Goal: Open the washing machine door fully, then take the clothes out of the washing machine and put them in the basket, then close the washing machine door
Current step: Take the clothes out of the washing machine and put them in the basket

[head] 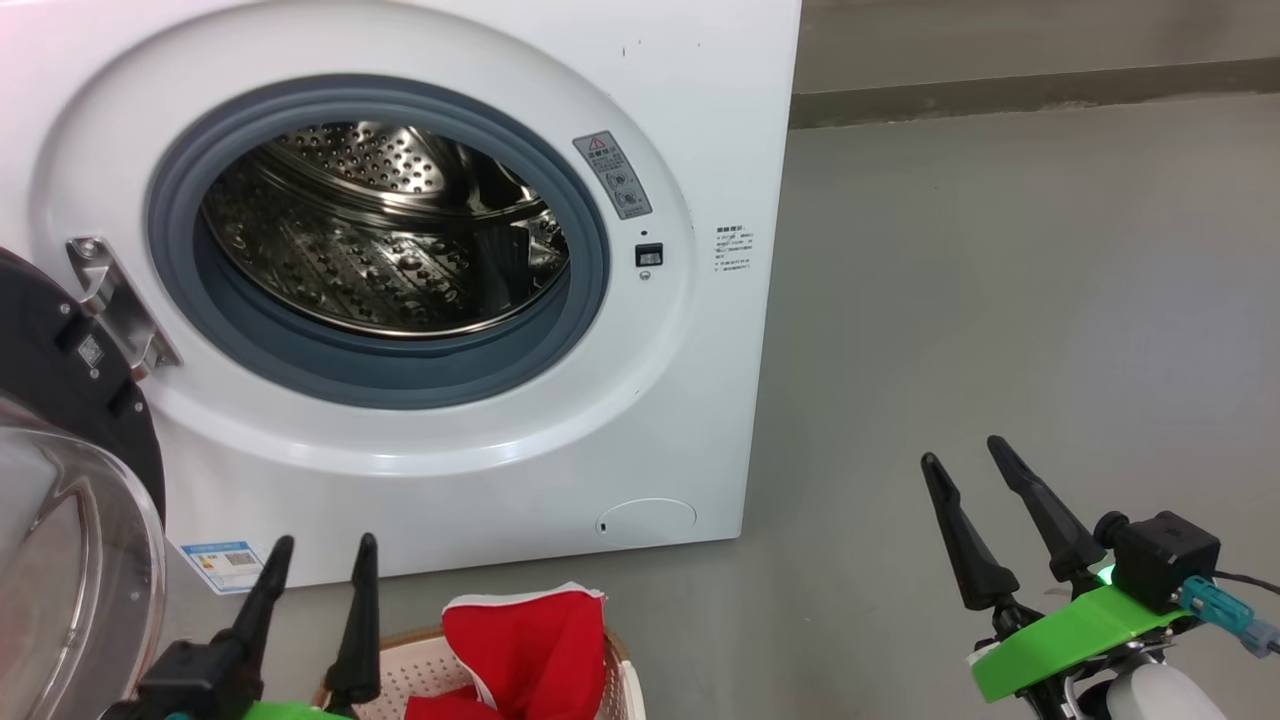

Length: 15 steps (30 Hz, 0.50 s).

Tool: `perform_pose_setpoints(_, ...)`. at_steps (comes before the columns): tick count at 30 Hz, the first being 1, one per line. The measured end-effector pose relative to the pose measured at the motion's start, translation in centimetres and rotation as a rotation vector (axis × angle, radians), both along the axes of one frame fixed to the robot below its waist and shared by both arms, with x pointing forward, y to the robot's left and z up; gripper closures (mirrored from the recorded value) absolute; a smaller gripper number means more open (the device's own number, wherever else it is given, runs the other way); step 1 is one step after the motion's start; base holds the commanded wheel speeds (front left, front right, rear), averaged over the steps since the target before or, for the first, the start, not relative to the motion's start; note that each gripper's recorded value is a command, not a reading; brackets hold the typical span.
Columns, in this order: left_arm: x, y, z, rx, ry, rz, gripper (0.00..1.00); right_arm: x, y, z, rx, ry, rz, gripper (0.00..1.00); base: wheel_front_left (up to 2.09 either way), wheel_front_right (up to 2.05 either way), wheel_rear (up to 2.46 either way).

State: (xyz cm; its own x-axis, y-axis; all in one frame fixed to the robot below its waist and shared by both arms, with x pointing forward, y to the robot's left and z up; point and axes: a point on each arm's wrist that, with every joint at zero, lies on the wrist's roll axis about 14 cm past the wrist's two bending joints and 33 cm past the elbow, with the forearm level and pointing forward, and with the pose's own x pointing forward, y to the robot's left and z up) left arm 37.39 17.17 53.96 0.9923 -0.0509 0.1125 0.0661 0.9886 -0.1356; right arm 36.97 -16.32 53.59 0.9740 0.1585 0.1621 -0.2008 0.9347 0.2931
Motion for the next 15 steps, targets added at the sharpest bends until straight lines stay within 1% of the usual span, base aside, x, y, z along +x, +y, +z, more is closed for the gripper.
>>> perform_pose_setpoints(8,-1.5,1.1,-1.0,-0.022,0.033,0.045,0.0,-0.1,-0.3,0.4,-0.003,-0.012,-0.01,0.0,0.0,0.0,0.0)
perform_pose_setpoints(15,-1.5,1.4,-1.7,-0.026,0.05,0.059,0.0,-0.2,-0.4,0.3,-0.004,-0.009,-0.013,0.0,0.0,0.0,0.0)
